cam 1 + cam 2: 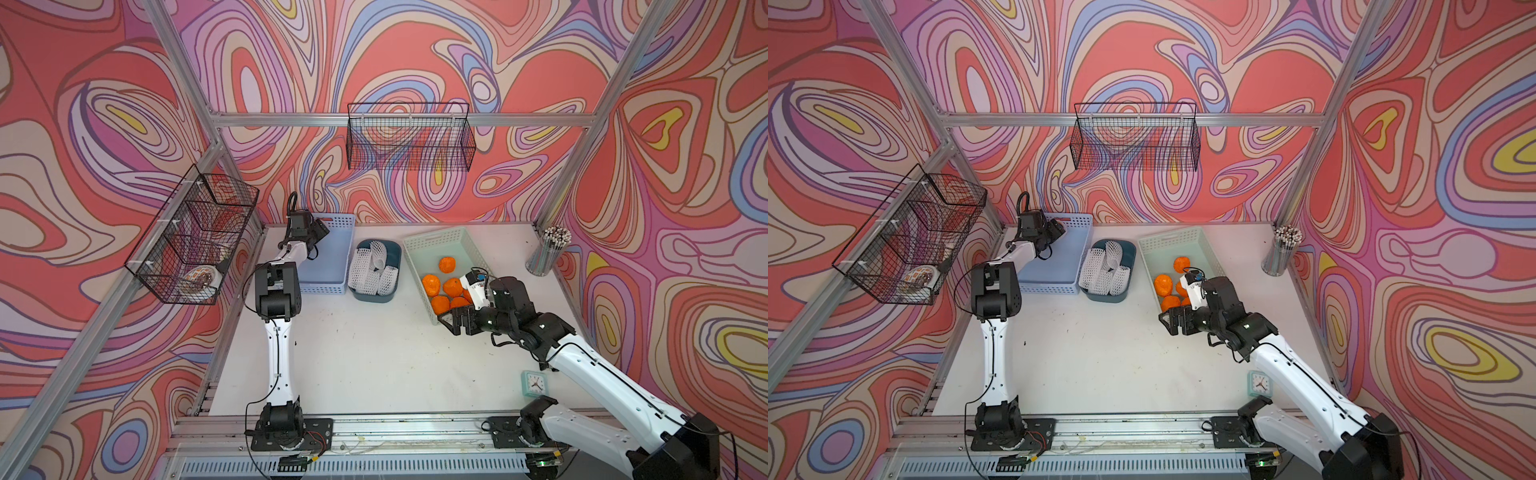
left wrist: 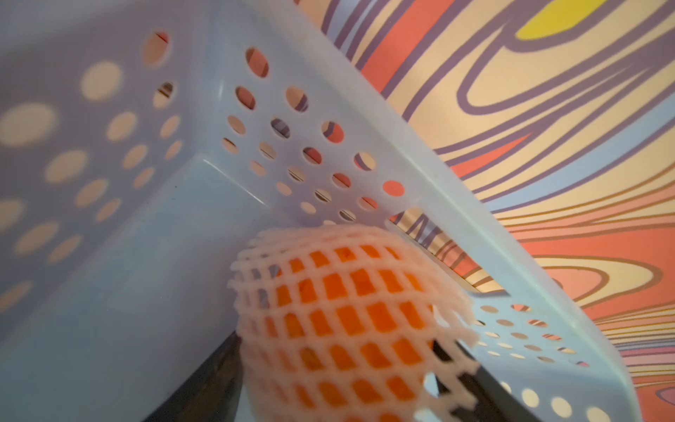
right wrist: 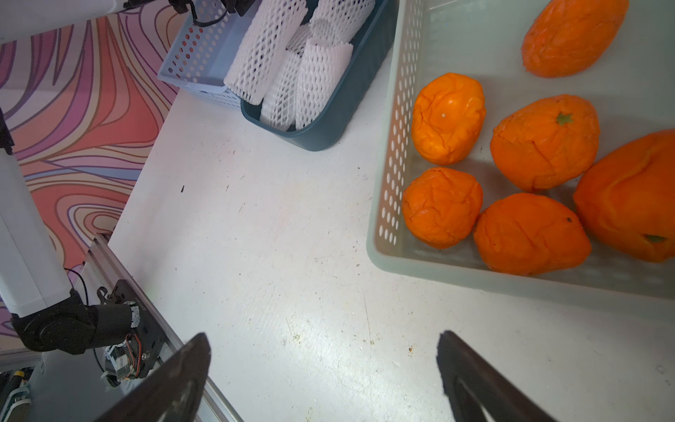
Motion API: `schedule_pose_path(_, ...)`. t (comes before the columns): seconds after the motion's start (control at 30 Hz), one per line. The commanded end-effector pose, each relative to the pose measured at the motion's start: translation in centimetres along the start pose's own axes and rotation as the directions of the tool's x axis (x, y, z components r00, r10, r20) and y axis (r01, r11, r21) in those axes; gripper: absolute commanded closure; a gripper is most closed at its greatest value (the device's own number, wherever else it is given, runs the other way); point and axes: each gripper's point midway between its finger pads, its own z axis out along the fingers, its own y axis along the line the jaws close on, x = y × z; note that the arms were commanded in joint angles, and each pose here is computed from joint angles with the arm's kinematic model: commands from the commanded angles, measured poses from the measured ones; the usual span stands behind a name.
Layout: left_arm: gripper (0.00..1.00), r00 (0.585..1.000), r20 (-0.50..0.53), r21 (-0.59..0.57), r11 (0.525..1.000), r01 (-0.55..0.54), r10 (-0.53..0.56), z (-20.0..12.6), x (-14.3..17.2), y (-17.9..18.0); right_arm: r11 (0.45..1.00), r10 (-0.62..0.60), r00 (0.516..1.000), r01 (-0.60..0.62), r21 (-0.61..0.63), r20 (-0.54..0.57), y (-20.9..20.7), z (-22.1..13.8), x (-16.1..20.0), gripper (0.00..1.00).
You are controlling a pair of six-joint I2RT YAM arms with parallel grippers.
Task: Remove foam nets from oranges
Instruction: Pick up the orange from the basket.
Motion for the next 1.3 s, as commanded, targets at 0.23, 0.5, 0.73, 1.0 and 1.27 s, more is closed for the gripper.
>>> schedule_pose_path(0.23, 0.37, 1.000, 0.029, 0.051, 0.999, -0.011, 0.010, -1.0, -1.1, -0.8, 1.000, -0.024, 1.000, 0.024, -0.002, 0.018, 0.3, -0.2, -0.6, 0.02)
schedule_pose_path(0.5, 0.43, 0.994, 0.108, 0.184, 0.983, -0.007, -0.013, -5.0, -3.1, -3.8, 1.000, -0.026, 0.999, 0.026, 0.016, 0.022, -0.1, -0.3, -0.4, 0.02)
schedule_pose_path(0.73, 0.48, 0.993, 0.107, 0.314, 0.950, 0.006, -0.041, -10.3, -2.9, -6.9, 0.999, -0.030, 0.999, 0.030, 0.012, 0.021, -0.2, 0.7, -0.8, 0.02)
schedule_pose_path(1.0, 0.48, 0.992, 0.080, 0.409, 0.904, -0.123, 0.099, -21.4, 3.8, -13.0, 0.992, 0.098, 0.994, -0.095, -0.084, 0.040, 0.9, 2.3, -1.3, 0.05)
schedule_pose_path(1.27, 0.49, 0.958, -0.102, 0.489, 0.852, -0.187, 0.268, -32.7, 17.6, -16.3, 0.986, 0.122, 0.992, -0.120, -0.112, 0.010, 2.0, 0.7, -0.2, 0.05)
